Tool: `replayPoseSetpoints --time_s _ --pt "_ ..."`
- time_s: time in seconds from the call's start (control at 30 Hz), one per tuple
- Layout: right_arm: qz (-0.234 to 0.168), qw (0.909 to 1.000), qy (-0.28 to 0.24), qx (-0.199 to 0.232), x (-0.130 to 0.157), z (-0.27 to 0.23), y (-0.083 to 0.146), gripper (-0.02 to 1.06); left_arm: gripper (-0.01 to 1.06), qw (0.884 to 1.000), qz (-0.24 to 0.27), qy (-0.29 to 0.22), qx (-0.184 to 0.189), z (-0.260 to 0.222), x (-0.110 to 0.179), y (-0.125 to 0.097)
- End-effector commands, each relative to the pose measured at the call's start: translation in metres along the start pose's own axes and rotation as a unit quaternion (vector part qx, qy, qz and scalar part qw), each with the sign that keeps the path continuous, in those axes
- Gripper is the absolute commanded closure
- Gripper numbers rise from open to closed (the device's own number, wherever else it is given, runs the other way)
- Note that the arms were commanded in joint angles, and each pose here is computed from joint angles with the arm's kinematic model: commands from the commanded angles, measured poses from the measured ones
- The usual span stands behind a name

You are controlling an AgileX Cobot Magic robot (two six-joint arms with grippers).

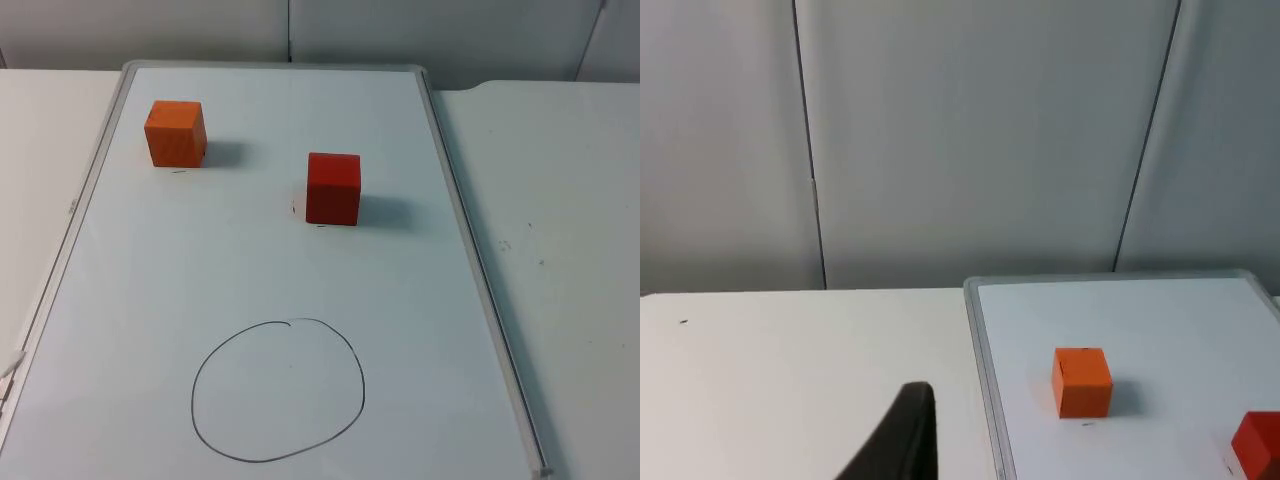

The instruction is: Pick up one cube with the left hand and another cube with the right hand. First place the cube in the right hand at the target position, then stack the cube in the left hand on top.

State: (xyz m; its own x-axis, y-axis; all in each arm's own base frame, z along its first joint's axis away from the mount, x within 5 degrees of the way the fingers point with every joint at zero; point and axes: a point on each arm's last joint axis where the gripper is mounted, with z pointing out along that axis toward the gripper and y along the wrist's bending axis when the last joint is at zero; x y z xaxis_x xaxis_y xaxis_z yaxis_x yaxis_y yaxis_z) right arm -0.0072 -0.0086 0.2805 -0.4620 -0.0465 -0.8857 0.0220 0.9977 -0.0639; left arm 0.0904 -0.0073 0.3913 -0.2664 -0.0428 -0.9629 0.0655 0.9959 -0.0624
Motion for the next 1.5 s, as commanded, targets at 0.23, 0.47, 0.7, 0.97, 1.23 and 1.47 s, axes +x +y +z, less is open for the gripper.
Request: replayPoseSetpoints --time_s 0.23,0.47,0.7,0.97,1.23,1.47 --pt "0.002 1.0 -0.001 0.004 0.001 0.002 0.0 0.0 0.0 0.999 0.016 0.029 0.004 0.062 -0.042 0.001" --pt "0.002 1.0 -0.001 0.004 0.001 0.002 0.0 0.0 0.0 0.996 0.013 0.087 0.032 0.133 -0.049 -0.001" --pt "0.002 1.0 -0.001 0.004 0.001 0.002 0.0 0.0 0.0 0.985 0.035 0.145 0.091 0.208 -0.035 -0.021" --pt "0.002 1.0 -0.001 0.004 0.001 0.002 0.0 0.0 0.0 0.967 0.043 0.219 0.122 0.285 0.007 -0.052" --pt "0.002 1.0 -0.001 0.004 0.001 0.002 0.0 0.0 0.01 0.956 0.015 0.272 0.105 0.367 0.061 -0.059" --pt "0.002 1.0 -0.001 0.004 0.001 0.002 0.0 0.0 0.01 0.943 -0.008 0.318 0.099 0.418 0.099 -0.061"
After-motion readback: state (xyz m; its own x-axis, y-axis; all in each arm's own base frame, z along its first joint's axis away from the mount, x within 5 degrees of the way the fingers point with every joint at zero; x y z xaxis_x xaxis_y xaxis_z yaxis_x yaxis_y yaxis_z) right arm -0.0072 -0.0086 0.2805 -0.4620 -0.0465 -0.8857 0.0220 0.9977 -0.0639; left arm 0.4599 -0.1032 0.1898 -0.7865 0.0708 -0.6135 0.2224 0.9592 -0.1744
